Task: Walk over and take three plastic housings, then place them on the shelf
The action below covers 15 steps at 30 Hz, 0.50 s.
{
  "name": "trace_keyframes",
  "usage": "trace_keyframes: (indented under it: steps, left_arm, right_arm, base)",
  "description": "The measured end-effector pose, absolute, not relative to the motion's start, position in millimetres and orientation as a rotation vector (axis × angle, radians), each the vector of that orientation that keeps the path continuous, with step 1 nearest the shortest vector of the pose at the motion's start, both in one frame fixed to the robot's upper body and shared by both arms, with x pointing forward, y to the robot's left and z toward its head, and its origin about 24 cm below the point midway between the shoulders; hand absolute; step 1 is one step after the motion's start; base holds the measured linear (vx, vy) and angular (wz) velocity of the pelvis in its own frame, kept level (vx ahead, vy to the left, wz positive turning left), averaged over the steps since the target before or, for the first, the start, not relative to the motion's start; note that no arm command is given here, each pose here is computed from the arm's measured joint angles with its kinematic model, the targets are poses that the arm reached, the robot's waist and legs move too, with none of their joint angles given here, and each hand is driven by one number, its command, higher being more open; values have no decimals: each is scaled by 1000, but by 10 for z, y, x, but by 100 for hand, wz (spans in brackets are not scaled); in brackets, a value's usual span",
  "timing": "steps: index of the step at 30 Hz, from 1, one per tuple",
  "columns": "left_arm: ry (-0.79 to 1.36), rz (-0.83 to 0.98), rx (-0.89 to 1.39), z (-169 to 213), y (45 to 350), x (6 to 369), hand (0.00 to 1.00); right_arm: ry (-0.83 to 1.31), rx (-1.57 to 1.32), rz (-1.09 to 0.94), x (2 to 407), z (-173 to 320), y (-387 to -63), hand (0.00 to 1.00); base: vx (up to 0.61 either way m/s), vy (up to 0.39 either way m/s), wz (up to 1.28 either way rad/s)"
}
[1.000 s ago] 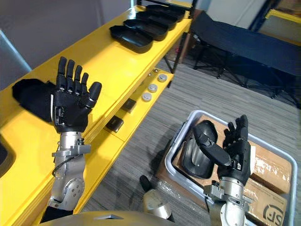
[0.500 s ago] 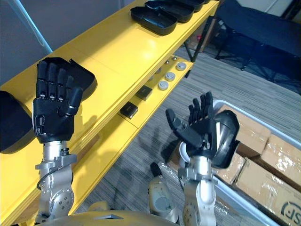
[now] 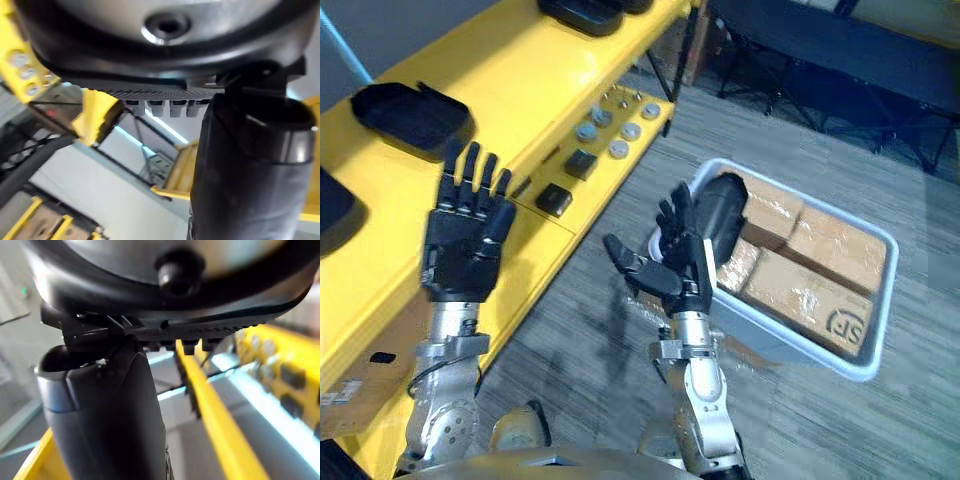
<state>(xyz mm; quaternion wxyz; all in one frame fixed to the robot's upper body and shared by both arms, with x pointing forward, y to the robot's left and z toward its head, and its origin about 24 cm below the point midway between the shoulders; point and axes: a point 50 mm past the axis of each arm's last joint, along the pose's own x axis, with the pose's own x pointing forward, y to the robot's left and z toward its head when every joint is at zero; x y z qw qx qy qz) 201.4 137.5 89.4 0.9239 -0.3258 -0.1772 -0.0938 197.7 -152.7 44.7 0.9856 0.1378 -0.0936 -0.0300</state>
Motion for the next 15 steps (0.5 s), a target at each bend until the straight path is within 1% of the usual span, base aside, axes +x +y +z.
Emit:
trace_keyframes:
  steps: [2,4,7,9,12,15]
  left_arm:
    - [-293,-220,-691,817,1264,2007,100]
    - [-277,-243,-703,808,1201,1996,100]
    - [-281,-256,-704,813,1187,1994,100]
    - [-292,-280,-699,834,1167,2003,100]
    - [-290,-272,-686,835,1179,2020,100]
    - [-222,-206,-569,700,1249,2031,100]
  right_arm:
    - [-127,237,-135,1909,334,-1720,100]
    - [-110,199,-190,1835,300,-1888,100]
    - [-98,133,-212,1775,295,-2050,100]
    - [-108,110,-225,1786,327,-2131,100]
    - [-120,98,-248,1852,372,-2208,100]
    - [-56,99,-284,1876,248,-2224,100]
  base:
    - [-85,-223,-57]
    - [-86,-178,-54]
    - [-87,-76,-60]
    - [-108,49,-43]
    - [-157,174,-15]
    - [-142,206,-6]
